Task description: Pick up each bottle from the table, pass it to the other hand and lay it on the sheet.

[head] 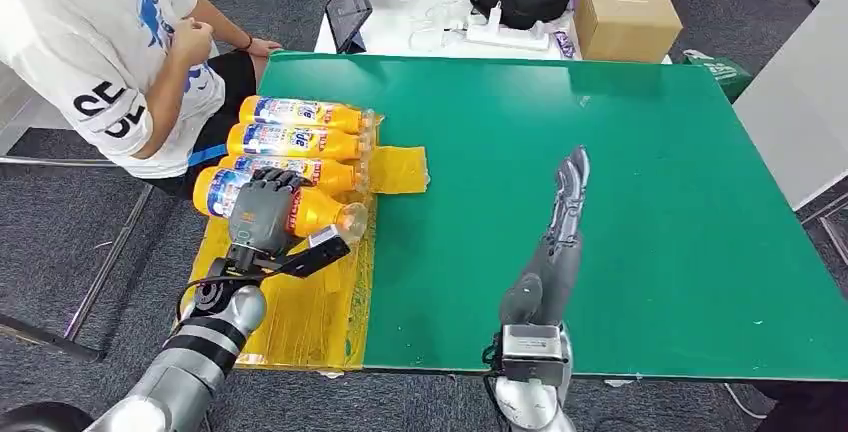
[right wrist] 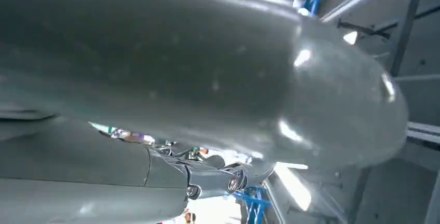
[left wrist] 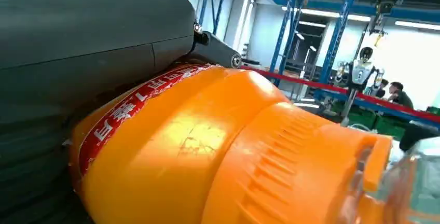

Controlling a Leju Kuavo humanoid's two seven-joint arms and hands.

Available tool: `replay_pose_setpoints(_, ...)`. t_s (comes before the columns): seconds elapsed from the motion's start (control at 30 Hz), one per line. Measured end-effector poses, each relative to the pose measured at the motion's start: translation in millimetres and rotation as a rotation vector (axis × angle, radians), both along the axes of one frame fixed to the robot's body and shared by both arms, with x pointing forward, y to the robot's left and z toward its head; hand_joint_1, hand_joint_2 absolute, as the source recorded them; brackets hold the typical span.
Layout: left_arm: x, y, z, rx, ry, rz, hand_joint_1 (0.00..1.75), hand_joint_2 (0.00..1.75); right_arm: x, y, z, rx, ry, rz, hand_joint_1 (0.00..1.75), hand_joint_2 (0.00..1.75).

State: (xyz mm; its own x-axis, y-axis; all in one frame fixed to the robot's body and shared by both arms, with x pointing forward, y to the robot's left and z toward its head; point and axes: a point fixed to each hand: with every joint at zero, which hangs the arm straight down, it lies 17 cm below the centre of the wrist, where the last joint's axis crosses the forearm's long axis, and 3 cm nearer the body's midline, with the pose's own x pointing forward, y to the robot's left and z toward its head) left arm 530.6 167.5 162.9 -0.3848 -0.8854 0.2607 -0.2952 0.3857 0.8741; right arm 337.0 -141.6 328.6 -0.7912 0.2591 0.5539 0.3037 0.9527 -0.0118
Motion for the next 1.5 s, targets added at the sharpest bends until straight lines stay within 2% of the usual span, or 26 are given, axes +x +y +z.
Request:
replay_pose_setpoints(0.23, 2, 0, -65, 0.091, 0.237, -0.040, 1.75, 1.75, -7, -23, 6, 0.037, -0.019, -0.041, 0.00, 0.00)
replay_pose_setpoints(0.6, 0, 6, -105, 0.105, 0.415, -0.081, 1.75, 1.75, 10, -13, -13, 0.019, 0.067, 0.050, 0.00, 0.00)
replay_pose_setpoints(0.63, 0, 6, -107, 0.103, 0.424, -0.083, 1.26, 1.75, 11, -11, -15, 0.014, 0.074, 0.057, 0.00, 0.00)
replay_pose_setpoints(0.67, 1, 6, -109, 0.103, 0.430, -0.085, 0.02, 1.75, 13, -10, -17, 0.012, 0.081, 0.061, 0.00, 0.00)
replay_pose_setpoints(0.7, 1, 6, -110, 0.102, 0.436, -0.085, 0.00, 1.75, 14, -9, -19, 0.009, 0.087, 0.064, 0.00, 0.00)
replay_pose_setpoints(0.73, 1, 7, -111, 0.098, 0.446, -0.087, 0.00, 0.00, 15, -8, -20, 0.007, 0.093, 0.067, 0.00, 0.00)
replay_pose_setpoints(1.17, -8, 1, -129, 0.024, 0.565, -0.151, 0.00, 0.00, 28, 4, -41, -0.022, 0.160, 0.106, 0.00, 0.00)
replay_pose_setpoints(1.43, -27, -23, -127, -0.206, 0.664, -0.340, 0.00, 0.00, 39, 9, -52, -0.038, 0.191, 0.125, 0.00, 0.00)
replay_pose_setpoints(1.5, -34, -29, -121, -0.340, 0.682, -0.399, 0.00, 0.00, 41, 11, -55, -0.042, 0.198, 0.129, 0.00, 0.00)
